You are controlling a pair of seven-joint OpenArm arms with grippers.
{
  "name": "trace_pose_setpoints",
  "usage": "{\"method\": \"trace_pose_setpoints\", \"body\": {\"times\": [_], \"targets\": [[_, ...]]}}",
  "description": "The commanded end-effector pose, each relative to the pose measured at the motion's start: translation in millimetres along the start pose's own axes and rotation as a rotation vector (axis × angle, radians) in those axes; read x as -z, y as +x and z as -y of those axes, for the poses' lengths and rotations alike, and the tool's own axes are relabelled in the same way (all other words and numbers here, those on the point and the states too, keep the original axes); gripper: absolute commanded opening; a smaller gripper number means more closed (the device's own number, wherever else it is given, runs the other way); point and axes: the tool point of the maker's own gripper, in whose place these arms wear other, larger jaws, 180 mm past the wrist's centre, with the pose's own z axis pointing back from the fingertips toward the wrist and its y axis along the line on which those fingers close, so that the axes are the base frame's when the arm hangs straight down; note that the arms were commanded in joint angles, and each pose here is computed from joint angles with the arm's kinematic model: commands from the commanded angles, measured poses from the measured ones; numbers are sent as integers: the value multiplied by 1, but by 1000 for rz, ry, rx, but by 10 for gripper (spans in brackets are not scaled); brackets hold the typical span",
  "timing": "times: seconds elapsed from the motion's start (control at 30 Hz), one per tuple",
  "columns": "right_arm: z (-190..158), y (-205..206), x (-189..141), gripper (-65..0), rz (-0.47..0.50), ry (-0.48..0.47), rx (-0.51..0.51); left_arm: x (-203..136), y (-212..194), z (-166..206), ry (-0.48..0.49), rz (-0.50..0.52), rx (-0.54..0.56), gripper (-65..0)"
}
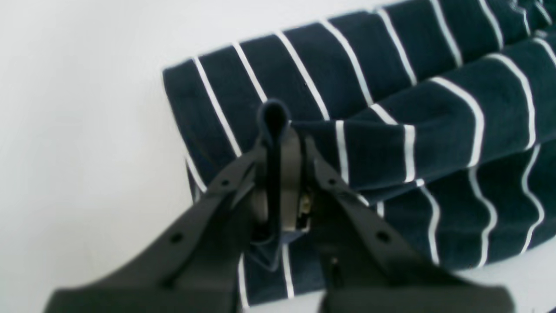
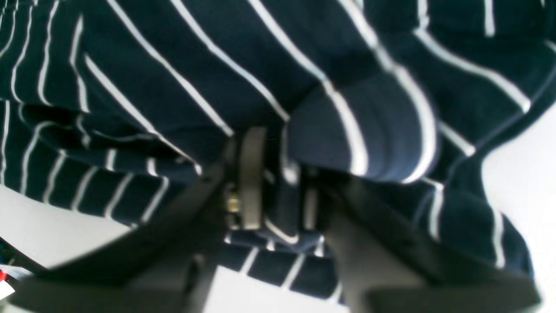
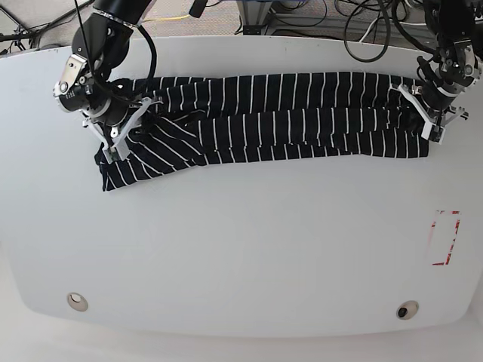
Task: Fold the T-shirt properly
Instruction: 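Pull the strip end outward with the right gripper to straighten it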
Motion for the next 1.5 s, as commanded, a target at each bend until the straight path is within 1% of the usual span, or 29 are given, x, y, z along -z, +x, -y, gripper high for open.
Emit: {"method": "trace_pose_setpoints", "body": {"times": [0.0,0.03,0.07,0.13,0.17,0.23,0.3,0.37,0.4,0.47,0.5,0.6,0.63,0.7,0.73,0.77,0.87,0.9,0.93,1.0,1.07,1.13,1.2,1.27,1.37,1.47], "targets": [[7,8,-10,-392,36,-29,-19,-4,4,-4,9,2,14,-650],[10,8,-16,-322,45,-50,-24,-5,-1,-5,11,-33,15,-622],[15,11,-23,-276,61,-74,-25,-5,-4,-6,11,-53,15,-594],[25,19,-40,-200,102,-130,-23,-7,-5,-8,18,-80,25,-524],[29,20,-49,-182,118,-157,-20,-12,4,-11,33,-63,37,-481],[30,24,-54,-185,149,-153,-12,-19,22,-11,51,-24,64,-425],[30,35,-61,-193,213,-114,-2,-27,34,-5,56,-4,91,-354],[27,50,-64,-198,268,-72,-11,-30,40,0,45,-5,119,-317],[19,61,-63,-198,299,-31,-24,-31,48,2,39,10,144,-308],[14,71,-62,-198,318,-10,-42,-32,60,3,40,32,169,-312],[16,79,-61,-198,325,-21,-54,-30,63,2,46,34,162,-319],[29,86,-49,-200,297,-55,-37,-22,76,-4,61,55,131,-326],[36,88,-42,-209,281,-67,-22,-18,75,-4,58,51,112,-326],[44,89,-30,-262,256,-62,5,-13,64,-5,50,16,91,-326],[47,90,-25,-300,247,-57,17,-10,58,-6,50,-5,81,-326],[50,93,-15,-355,239,-35,45,-4,47,-9,52,-41,70,-328],[60,101,7,-472,219,7,101,13,40,-17,60,-84,52,-331],[67,97,11,-503,198,11,116,17,28,-17,58,-122,45,-331],[71,94,14,-515,185,15,127,19,19,-18,58,-150,41,-331],[78,92,23,-518,189,35,162,24,1,-18,54,-201,24,-332],[83,94,28,-518,213,41,183,26,-6,-19,51,-219,15,-332],[84,88,37,-518,202,61,197,28,-13,-18,45,-234,5,-332],[86,81,45,-520,181,72,207,28,-16,-18,42,-242,3,-332],[84,76,52,-523,181,87,218,28,-17,-17,41,-245,2,-332],[91,70,57,-523,186,84,227,28,-18,-17,39,-246,0,-332],[99,56,60,-526,181,75,251,29,-16,-17,40,-244,2,-332]]}}
